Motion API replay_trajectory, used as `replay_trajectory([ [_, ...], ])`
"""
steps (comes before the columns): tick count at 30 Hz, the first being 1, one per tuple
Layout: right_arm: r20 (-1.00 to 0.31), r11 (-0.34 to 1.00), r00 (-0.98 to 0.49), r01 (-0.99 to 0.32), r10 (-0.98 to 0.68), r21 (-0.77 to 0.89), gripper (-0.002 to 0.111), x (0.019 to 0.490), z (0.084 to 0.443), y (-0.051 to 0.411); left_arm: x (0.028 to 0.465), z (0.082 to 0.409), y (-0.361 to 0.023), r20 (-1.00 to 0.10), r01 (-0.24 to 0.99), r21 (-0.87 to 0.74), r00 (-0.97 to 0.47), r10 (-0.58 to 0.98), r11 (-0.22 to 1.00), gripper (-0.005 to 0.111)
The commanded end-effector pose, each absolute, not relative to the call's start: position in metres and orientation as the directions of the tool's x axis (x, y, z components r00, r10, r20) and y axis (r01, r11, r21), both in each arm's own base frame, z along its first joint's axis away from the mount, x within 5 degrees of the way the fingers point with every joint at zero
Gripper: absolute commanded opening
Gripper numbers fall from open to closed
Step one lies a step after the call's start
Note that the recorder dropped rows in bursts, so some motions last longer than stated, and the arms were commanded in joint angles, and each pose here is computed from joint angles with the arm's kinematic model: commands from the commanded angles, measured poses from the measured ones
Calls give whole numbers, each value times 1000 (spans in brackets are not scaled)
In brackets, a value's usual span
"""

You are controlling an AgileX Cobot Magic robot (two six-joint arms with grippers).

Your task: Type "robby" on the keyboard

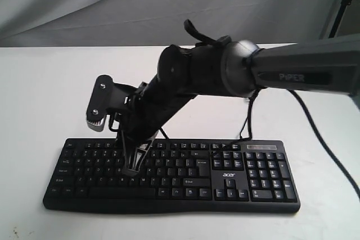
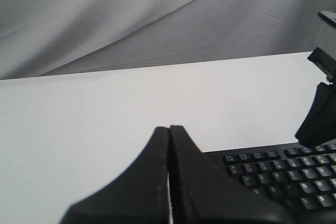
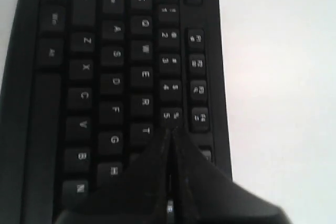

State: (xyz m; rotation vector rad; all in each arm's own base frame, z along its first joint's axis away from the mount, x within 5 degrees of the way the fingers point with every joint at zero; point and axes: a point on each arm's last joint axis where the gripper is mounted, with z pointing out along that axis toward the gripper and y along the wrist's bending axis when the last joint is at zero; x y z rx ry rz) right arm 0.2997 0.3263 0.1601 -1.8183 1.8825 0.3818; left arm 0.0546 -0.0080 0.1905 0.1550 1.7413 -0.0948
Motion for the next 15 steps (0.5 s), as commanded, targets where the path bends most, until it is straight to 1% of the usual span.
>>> replay_trajectory([
  [1, -527, 115, -2, -977, -850, -181, 0, 303, 162, 301, 55, 190, -8, -985, 163, 26, -165, 53, 986, 0],
  [7, -482, 97, -38, -990, -875, -99, 0, 304, 158, 287, 55, 190, -8, -985, 163, 26, -165, 53, 986, 0],
  [11, -448, 142, -92, -987, -889, -78, 0, 304, 156, 283, 55, 190, -8, -985, 163, 26, -165, 53, 986, 0],
  [15, -434, 142, -103, -988, -895, -57, 0, 302, 154, 281, 55, 190, -8, -985, 163, 26, -165, 53, 986, 0],
])
